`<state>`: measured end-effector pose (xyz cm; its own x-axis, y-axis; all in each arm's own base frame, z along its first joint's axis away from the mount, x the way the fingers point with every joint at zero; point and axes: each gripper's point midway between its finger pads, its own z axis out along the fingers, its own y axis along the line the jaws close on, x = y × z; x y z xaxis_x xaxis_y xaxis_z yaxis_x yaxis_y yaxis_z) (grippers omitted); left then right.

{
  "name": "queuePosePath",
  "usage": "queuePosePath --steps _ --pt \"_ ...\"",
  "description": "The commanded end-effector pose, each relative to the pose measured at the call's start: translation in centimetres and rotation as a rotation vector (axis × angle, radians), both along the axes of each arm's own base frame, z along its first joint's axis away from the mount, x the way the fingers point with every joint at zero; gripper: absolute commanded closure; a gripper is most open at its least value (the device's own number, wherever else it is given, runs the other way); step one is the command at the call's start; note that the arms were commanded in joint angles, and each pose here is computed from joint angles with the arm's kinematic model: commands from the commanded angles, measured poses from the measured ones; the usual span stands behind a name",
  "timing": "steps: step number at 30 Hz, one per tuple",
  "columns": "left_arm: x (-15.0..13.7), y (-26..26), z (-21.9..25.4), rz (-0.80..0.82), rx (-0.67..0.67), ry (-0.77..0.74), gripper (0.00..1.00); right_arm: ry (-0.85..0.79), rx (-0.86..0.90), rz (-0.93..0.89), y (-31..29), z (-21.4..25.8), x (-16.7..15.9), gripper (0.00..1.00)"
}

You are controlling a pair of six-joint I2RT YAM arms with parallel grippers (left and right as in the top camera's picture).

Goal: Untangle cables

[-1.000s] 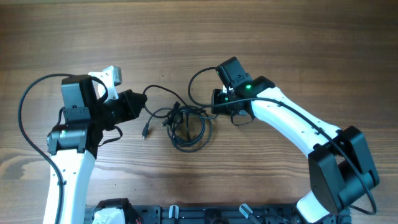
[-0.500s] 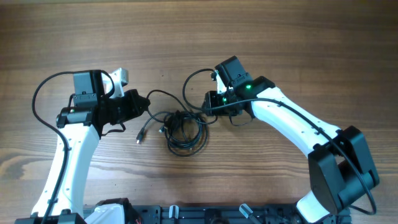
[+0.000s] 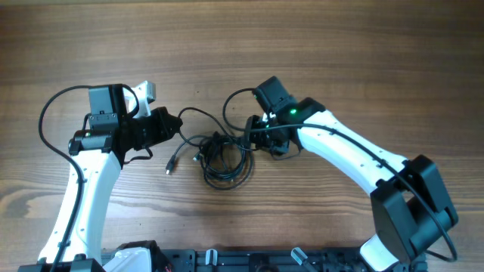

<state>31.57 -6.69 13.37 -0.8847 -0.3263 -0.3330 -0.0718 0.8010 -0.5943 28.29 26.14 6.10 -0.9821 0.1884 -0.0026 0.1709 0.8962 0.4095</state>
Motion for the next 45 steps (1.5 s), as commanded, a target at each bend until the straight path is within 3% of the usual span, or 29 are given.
queuePosePath --steps 1,13,19,22,27,36,38,40,45 --pt "1.0 0.0 1.0 -0.024 0.001 -0.056 0.96 0.015 -0.069 -0.063 -0.1 -1.3 -0.7 0.37" --pt "0.7 -3.1 -0.4 -0.178 0.031 -0.065 0.96 0.101 -0.148 -0.237 -0.6 -5.0 -0.7 0.35" --pt "0.9 -2.5 -1.9 -0.158 0.062 -0.02 0.96 0.089 -0.137 -0.212 -0.5 -5.5 -0.1 0.43" --pt "1.1 -1.8 -2.5 -0.115 0.095 0.003 0.96 0.061 -0.113 -0.195 -1.8 -4.2 1.3 0.39" --pt "1.0 -1.8 -3.0 -0.081 0.073 0.046 0.96 0.16 -0.005 -0.249 -2.7 -3.3 1.6 0.4" --pt "1.0 -1.9 -3.4 -0.075 0.06 0.065 0.96 0.169 -0.059 -0.372 -1.1 -3.8 0.4 0.39" --pt "0.8 -2.3 -3.2 -0.088 0.043 0.064 0.96 0.131 -0.096 -0.378 -1.4 -4.0 0.7 0.6" --pt "0.8 -2.9 -2.8 -0.132 0.013 0.04 0.96 0.08 -0.141 -0.349 -2.2 -4.1 1.1 0.96" --pt "1.4 -2.6 -1.8 -0.138 -0.022 0.002 0.93 -0.015 -0.132 -0.159 -3.0 -3.0 2.6 0.96"
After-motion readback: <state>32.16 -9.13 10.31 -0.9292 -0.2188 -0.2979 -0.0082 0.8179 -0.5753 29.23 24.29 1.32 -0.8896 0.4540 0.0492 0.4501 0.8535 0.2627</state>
